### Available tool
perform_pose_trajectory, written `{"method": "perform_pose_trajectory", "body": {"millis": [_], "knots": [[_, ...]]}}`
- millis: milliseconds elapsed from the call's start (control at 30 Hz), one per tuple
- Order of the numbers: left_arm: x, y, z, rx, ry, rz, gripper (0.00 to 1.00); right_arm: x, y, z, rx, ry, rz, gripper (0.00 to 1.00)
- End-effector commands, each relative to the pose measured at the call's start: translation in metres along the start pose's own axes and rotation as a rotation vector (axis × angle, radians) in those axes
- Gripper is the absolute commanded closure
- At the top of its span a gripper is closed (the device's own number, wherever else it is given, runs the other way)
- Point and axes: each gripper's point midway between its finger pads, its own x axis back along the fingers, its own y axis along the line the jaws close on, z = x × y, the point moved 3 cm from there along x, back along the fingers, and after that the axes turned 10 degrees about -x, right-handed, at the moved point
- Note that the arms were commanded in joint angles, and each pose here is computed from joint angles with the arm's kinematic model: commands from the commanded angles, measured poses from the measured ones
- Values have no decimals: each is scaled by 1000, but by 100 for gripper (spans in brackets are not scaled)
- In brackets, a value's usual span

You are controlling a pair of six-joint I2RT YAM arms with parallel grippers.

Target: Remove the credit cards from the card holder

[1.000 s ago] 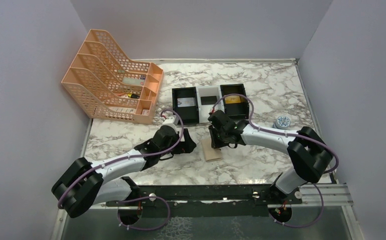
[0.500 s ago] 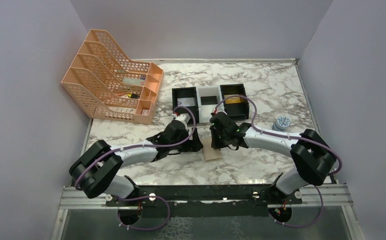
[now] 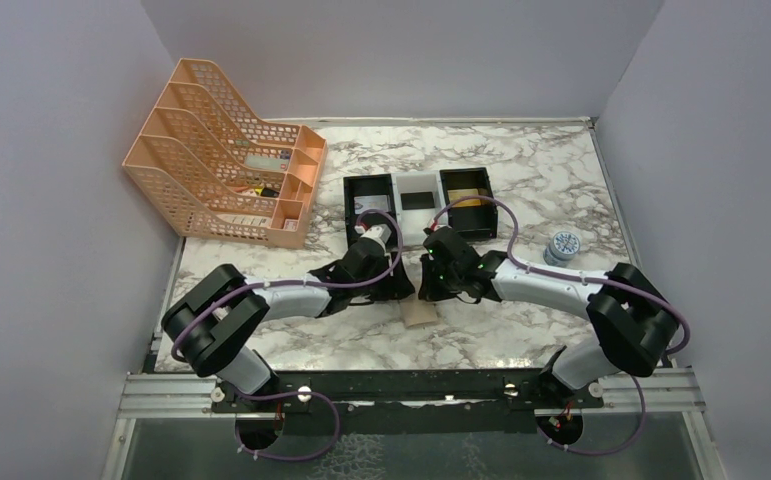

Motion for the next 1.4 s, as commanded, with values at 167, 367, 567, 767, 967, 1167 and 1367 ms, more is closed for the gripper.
{"method": "perform_pose_trajectory", "body": {"millis": [167,367,567,767,967,1167,1367], "knots": [[0,39,45,-84,186,-178,53,9,17,-5,-26,-32,-94,91],[-1,43,53,-131,225,-184,58,9,14,-5,-25,-30,-85,91],[2,45,48,-133,206,-211,53,17,8,-9,-17,-61,-57,90],[3,39,39,-152,180,-188,48,23,-11,-10,-2,-81,39,84],[5,33,35,-161,173,-166,47,28,-32,-10,31,-91,156,79],[8,30,32,-167,162,-149,44,31,-32,-10,57,-84,149,68],[11,27,30,-169,153,-139,43,31,-41,-9,59,-79,211,65]]}}
